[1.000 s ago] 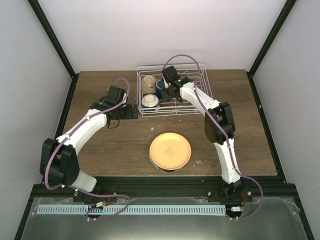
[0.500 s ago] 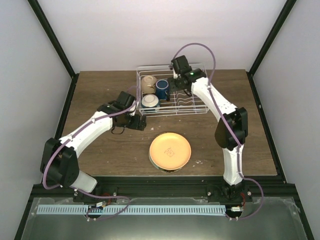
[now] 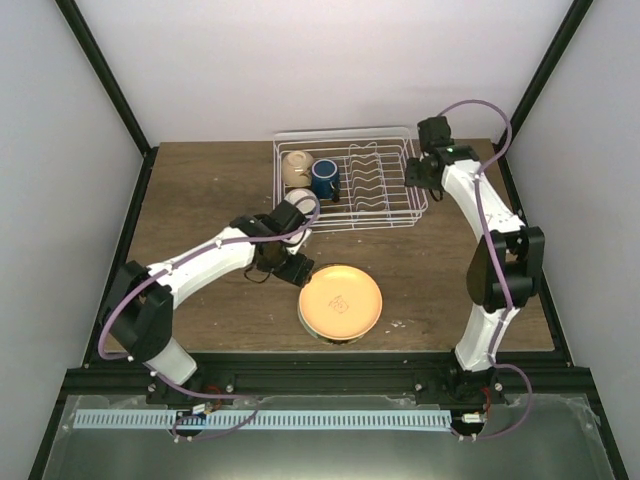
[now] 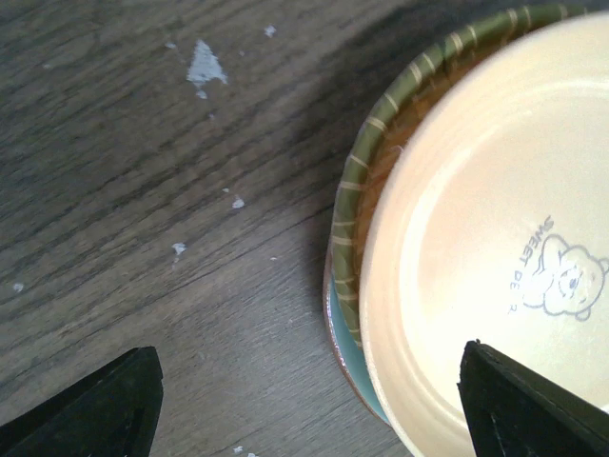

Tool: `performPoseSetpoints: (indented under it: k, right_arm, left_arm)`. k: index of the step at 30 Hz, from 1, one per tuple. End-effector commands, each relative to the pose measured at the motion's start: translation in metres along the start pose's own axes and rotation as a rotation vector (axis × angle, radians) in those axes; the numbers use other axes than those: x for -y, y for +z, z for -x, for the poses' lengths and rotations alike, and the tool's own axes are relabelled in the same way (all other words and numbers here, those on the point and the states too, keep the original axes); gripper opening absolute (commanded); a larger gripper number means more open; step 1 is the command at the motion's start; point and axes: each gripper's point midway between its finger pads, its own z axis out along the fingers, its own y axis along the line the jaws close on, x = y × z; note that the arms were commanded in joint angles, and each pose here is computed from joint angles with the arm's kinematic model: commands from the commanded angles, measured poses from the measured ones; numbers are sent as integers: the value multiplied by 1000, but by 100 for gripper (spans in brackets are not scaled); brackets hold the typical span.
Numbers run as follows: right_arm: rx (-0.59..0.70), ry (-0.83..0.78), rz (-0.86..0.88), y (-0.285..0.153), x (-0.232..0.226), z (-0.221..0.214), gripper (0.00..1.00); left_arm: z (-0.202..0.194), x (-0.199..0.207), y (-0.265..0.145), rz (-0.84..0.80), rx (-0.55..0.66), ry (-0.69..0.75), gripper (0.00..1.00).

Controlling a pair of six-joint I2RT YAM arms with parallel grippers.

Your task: Load the mixed dishes into the dish rack

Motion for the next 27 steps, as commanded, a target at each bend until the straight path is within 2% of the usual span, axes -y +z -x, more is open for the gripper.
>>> performPoseSetpoints:
  k: [1, 8, 16, 23, 27]
  right_arm:
    - [85, 59, -12, -32, 19, 14, 58]
    - [69, 63, -30, -37, 28, 0, 58]
    - [65, 55, -41, -38, 30, -4, 58]
    - [54, 48, -45, -33, 31, -7, 58]
    - [52, 41, -47, -31, 31, -8, 58]
  left_arm:
    - [-9, 8, 9, -16, -36, 30, 84]
    - [-18, 16, 31, -36, -76, 74, 70]
    - [-24, 28, 52, -61, -112, 115, 61]
    - [-31, 27, 60, -45, -134, 128, 35]
    - [-32, 25, 61, -33, -137, 129, 32]
